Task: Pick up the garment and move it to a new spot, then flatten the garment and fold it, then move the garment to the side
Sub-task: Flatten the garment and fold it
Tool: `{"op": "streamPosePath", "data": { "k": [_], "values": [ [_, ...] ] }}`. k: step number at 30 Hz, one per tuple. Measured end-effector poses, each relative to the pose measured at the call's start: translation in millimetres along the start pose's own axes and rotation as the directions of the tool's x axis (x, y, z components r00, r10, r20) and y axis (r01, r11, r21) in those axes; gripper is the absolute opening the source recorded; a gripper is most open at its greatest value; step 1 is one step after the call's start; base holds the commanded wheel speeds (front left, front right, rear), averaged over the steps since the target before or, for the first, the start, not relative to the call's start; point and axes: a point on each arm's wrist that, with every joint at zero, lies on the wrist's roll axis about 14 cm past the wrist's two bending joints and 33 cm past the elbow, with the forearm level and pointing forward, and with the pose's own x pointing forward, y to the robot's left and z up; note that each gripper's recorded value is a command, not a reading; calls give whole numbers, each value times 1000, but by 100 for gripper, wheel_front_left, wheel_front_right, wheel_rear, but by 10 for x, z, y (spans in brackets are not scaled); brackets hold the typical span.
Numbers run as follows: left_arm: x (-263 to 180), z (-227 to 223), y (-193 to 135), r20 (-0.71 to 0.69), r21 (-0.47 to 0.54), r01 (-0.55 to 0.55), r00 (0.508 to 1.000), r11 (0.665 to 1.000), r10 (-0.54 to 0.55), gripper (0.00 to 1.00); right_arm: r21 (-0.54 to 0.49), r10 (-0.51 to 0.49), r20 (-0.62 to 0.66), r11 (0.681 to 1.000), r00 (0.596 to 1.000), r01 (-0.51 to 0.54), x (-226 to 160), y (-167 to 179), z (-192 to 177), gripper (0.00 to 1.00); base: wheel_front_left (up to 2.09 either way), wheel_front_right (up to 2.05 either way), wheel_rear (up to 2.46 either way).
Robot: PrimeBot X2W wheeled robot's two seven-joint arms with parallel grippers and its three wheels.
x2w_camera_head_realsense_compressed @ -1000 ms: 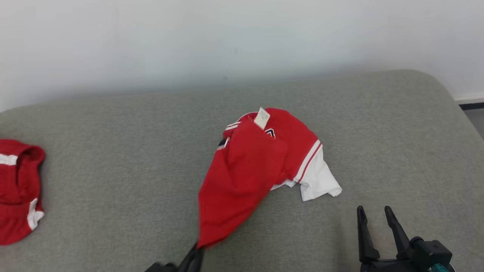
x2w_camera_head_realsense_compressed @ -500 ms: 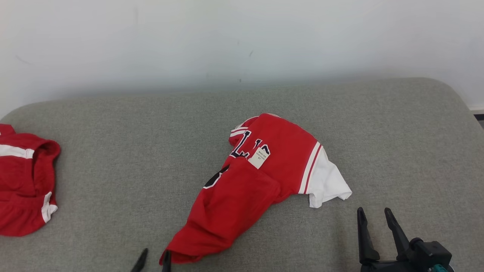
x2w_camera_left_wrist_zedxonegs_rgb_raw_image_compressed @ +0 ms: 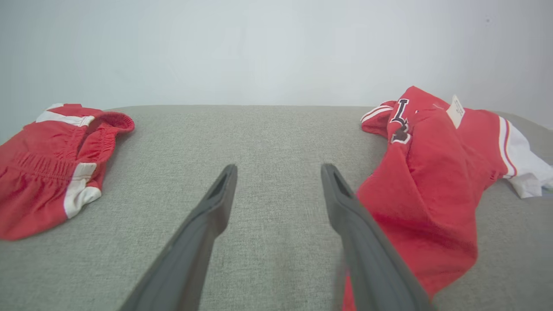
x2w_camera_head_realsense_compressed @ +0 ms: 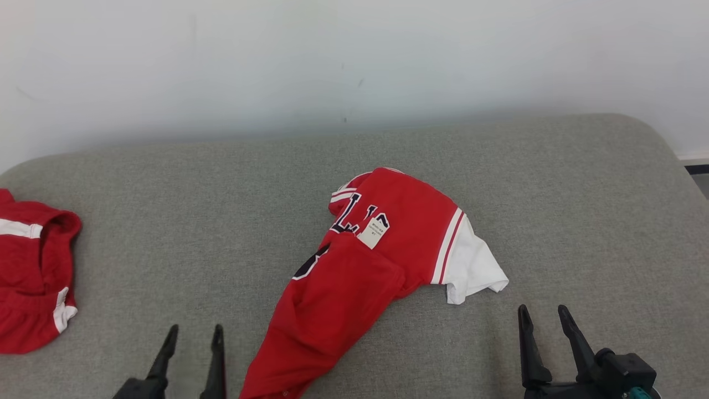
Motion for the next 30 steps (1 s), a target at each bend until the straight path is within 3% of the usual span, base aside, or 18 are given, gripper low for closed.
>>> {"op": "streamPosePath", "data": {
  "k": [7, 8, 16, 24, 29, 30],
  "values": [
    [438, 241, -862, 63, -6, 260, 964, 966, -259, 100, 6, -23, 7, 1000, 1000, 23, 4, -68, 24, 100, 0, 0, 0],
    [438, 241, -862, 63, -6, 260, 964, 966, -259, 100, 6, -23, 7, 1000, 1000, 23, 4, -68, 24, 100, 0, 0, 0],
    [673, -13, -1718, -56, 34, 502, 864, 864, -500, 100, 15, -109, 10, 994, 994, 109, -76, -334, 41, 100, 0, 0, 0],
    [690, -670, -1894, -270, 62, 577, 796, 815, -543, 100, 18, -195, -2, 981, 981, 195, -211, -588, 16, 100, 0, 0, 0],
    [700, -921, -1837, -344, 103, 582, 782, 807, -520, 100, 13, -214, -6, 977, 977, 215, -231, -648, 8, 100, 0, 0, 0],
    [698, -963, -1799, -359, 114, 578, 783, 808, -509, 74, 12, -214, -6, 977, 977, 214, -229, -649, 11, 100, 0, 0, 0]
  ]
}}
